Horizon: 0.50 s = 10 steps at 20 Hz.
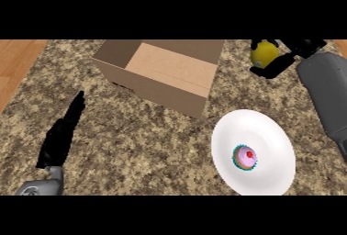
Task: Pick the lemon from the plate and place it in the cardboard box
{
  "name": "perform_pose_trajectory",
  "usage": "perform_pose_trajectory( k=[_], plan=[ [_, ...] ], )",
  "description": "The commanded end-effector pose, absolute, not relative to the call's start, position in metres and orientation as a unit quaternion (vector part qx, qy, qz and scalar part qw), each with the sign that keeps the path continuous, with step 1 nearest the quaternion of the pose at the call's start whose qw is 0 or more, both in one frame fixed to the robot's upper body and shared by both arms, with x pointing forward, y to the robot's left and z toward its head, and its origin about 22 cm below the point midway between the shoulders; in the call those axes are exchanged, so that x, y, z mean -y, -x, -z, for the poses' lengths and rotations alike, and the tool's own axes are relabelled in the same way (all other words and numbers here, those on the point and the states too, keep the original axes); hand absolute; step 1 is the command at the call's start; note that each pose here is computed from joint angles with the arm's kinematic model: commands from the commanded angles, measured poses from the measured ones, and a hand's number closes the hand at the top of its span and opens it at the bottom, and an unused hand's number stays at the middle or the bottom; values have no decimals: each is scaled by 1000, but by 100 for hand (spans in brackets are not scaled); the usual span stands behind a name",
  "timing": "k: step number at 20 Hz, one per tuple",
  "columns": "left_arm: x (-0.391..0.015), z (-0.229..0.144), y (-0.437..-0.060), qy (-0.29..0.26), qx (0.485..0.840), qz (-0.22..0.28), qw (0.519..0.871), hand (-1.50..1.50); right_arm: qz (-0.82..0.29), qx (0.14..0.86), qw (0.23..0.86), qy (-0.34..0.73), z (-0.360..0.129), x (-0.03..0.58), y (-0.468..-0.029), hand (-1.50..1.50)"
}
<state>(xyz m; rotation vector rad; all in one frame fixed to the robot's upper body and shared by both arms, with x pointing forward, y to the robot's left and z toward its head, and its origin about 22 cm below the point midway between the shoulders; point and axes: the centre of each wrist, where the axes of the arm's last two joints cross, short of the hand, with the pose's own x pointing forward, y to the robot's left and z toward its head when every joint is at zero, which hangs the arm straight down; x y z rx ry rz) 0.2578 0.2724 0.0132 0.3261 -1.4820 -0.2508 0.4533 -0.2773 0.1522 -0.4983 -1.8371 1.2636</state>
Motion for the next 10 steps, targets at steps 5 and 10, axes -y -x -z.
perform_pose_trajectory(
  k=[5, 10],
  plan=[
    [-270, -18, -259, -158, 664, 112, 722, 0, -451, 807, 378, 58, -189, 233, -475, 150],
    [-288, -13, -248, -168, 661, 100, 724, 0, -471, 796, 376, 46, -210, 194, -480, 150]
  ],
)
